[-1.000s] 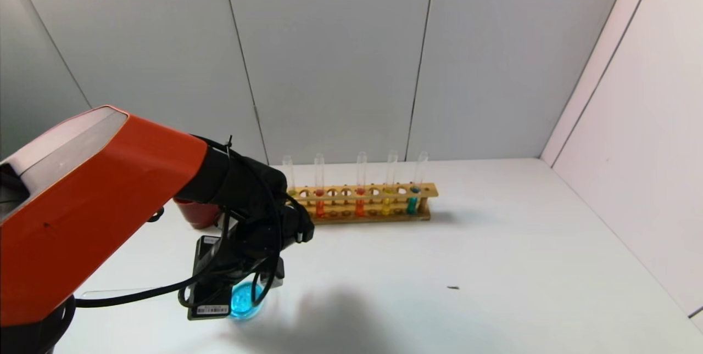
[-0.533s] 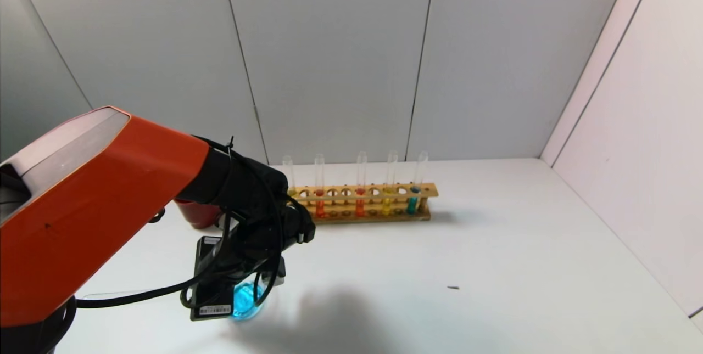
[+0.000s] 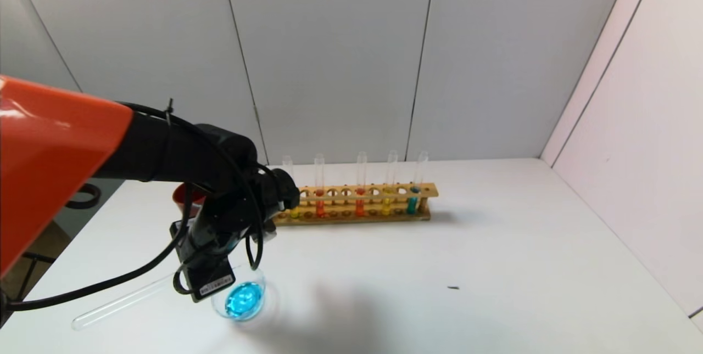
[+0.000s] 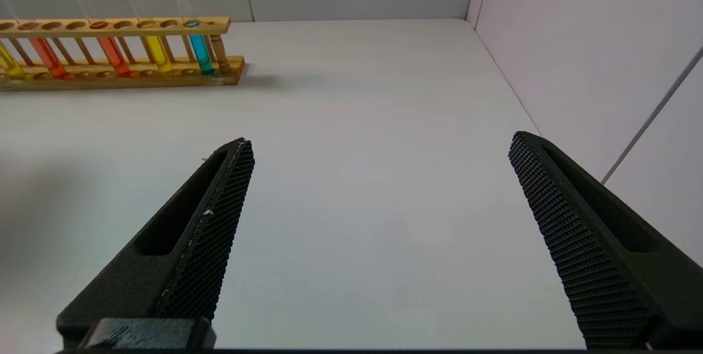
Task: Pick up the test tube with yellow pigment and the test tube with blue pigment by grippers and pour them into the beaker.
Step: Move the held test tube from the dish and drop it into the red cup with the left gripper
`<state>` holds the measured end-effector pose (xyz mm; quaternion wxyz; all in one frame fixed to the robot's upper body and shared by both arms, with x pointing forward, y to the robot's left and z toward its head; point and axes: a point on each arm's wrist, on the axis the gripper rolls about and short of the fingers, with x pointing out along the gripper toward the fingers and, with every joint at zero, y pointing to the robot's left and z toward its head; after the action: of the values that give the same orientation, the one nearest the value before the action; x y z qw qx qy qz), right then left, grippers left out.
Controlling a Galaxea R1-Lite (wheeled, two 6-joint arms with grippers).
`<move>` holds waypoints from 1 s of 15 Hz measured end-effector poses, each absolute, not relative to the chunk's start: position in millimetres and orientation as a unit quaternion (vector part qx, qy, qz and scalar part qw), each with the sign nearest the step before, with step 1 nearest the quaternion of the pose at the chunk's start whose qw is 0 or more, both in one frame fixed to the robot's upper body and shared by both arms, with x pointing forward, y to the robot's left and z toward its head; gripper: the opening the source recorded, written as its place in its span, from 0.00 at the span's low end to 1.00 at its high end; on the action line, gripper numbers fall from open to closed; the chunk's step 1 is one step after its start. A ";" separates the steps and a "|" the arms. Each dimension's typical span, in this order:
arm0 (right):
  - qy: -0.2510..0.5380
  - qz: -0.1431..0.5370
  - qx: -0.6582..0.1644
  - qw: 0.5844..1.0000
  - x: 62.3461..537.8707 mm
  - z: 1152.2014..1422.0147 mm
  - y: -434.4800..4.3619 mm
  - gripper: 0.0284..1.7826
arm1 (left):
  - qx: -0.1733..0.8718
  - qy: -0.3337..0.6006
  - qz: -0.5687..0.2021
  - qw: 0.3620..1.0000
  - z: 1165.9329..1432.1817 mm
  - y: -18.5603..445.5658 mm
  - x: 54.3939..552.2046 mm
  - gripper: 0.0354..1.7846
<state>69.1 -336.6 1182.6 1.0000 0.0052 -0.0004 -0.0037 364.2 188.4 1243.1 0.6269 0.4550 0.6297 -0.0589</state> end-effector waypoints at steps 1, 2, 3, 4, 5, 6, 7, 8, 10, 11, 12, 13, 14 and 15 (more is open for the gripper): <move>0.000 -0.004 0.005 1.000 69.1 1182.6 -336.6 0.95 | 0.429 0.614 -0.052 0.661 1256.2 192.0 362.4 0.16; 0.000 -0.004 0.005 1.000 69.1 1182.6 -336.6 0.95 | 0.398 0.594 -0.044 0.697 1268.2 194.3 361.0 0.16; 0.000 -0.004 0.005 1.000 69.1 1182.6 -336.6 0.95 | 0.367 0.573 -0.039 0.732 1279.9 196.7 359.8 0.16; 0.000 -0.004 0.005 1.000 69.1 1182.6 -336.6 0.95 | 0.338 0.553 -0.035 0.761 1290.8 200.1 358.1 0.16; 0.000 -0.004 0.005 1.000 69.1 1182.6 -336.6 0.95 | 0.312 0.531 -0.031 0.787 1301.7 204.7 357.0 0.16; 0.000 -0.004 0.005 1.000 69.1 1182.6 -336.6 0.95 | 0.287 0.507 -0.026 0.812 1311.0 208.3 357.7 0.16; 0.000 -0.004 0.005 1.000 69.1 1182.6 -336.6 0.95 | 0.261 0.481 -0.017 0.837 1319.4 211.8 360.3 0.16; 0.000 -0.004 0.005 1.000 69.1 1182.5 -336.6 0.95 | 0.237 0.450 -0.007 0.861 1327.9 216.9 364.9 0.16; 0.000 -0.004 0.005 1.000 69.1 1182.6 -336.6 0.95 | 0.202 0.401 0.003 0.894 1340.0 223.7 373.4 0.16; -0.001 -0.004 0.005 1.000 69.1 1182.6 -336.6 0.95 | 0.186 0.377 0.004 0.907 1345.1 226.3 377.6 0.16; 0.000 -0.004 0.005 1.000 69.1 1182.6 -336.6 0.95 | 0.175 0.360 0.005 0.916 1348.6 228.7 380.9 0.16; 0.000 -0.004 0.005 1.000 69.1 1182.6 -336.6 0.95 | 0.166 0.348 0.008 0.923 1351.5 232.5 384.6 0.16; 0.000 -0.004 0.005 1.000 69.1 1182.6 -336.6 0.95 | 0.156 0.334 0.012 0.929 1354.5 236.2 389.0 0.16; 0.000 -0.004 0.005 1.000 69.1 1182.6 -336.6 0.95 | 0.148 0.317 0.014 0.937 1357.0 239.7 394.9 0.16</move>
<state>69.1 -336.6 1182.6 1.0000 0.0050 -0.0004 -0.0039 394.9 239.7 1357.0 0.9367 0.1477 0.3173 0.0141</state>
